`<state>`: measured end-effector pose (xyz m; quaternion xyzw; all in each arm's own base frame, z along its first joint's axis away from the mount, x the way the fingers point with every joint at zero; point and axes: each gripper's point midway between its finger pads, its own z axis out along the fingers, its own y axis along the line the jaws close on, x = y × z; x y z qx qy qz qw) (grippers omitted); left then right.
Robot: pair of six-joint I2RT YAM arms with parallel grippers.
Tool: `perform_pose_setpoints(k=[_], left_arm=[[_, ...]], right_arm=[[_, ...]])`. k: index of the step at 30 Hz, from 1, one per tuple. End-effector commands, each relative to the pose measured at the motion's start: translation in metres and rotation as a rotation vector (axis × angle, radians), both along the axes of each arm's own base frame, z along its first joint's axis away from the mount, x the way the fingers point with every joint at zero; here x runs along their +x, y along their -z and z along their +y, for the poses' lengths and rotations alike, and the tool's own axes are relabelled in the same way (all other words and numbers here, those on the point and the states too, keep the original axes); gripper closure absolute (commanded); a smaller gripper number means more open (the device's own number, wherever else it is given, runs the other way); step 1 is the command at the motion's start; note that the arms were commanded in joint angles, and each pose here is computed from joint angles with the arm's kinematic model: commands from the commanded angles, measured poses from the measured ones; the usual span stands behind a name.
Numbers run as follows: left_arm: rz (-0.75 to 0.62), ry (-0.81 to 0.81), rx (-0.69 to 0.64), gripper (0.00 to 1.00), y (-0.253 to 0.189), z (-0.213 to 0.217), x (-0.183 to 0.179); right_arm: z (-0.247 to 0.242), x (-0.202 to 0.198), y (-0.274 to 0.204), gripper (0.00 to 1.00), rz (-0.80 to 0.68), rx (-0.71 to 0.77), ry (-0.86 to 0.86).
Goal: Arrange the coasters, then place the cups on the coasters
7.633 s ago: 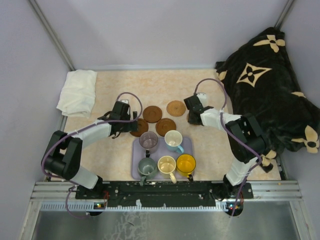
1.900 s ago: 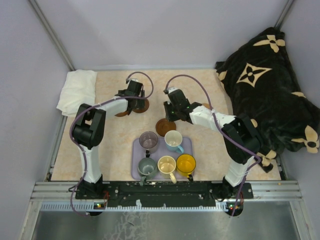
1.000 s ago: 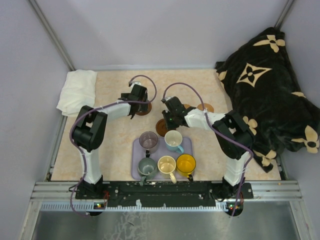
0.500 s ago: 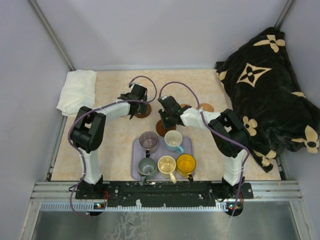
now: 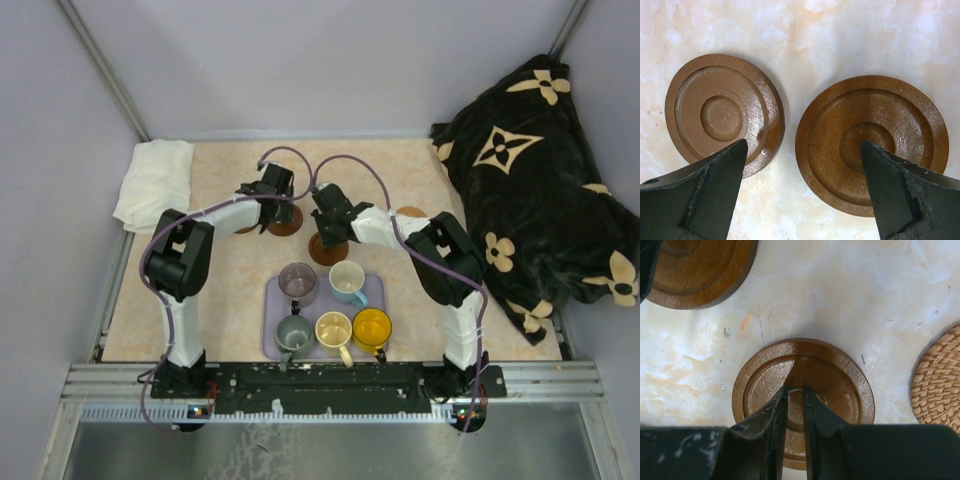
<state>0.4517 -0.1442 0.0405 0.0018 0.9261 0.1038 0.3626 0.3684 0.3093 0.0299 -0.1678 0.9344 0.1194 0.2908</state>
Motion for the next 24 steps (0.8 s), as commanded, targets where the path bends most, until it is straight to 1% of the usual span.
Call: perform_pose_setpoints(k=[1, 14, 24], left_arm=[[0.043, 0.012, 0.005, 0.0, 0.015, 0.003, -0.002], [0.071, 0.001, -0.061, 0.0, 0.032, 0.002, 0.017], [0.077, -0.002, -0.068, 0.0, 0.034, 0.003, 0.022]], right_arm=[[-0.005, 0.018, 0.007, 0.81, 0.0, -0.019, 0.04], [-0.006, 0.065, -0.002, 0.81, -0.034, 0.01, 0.102], [-0.012, 0.085, -0.004, 0.81, -0.05, 0.024, 0.134]])
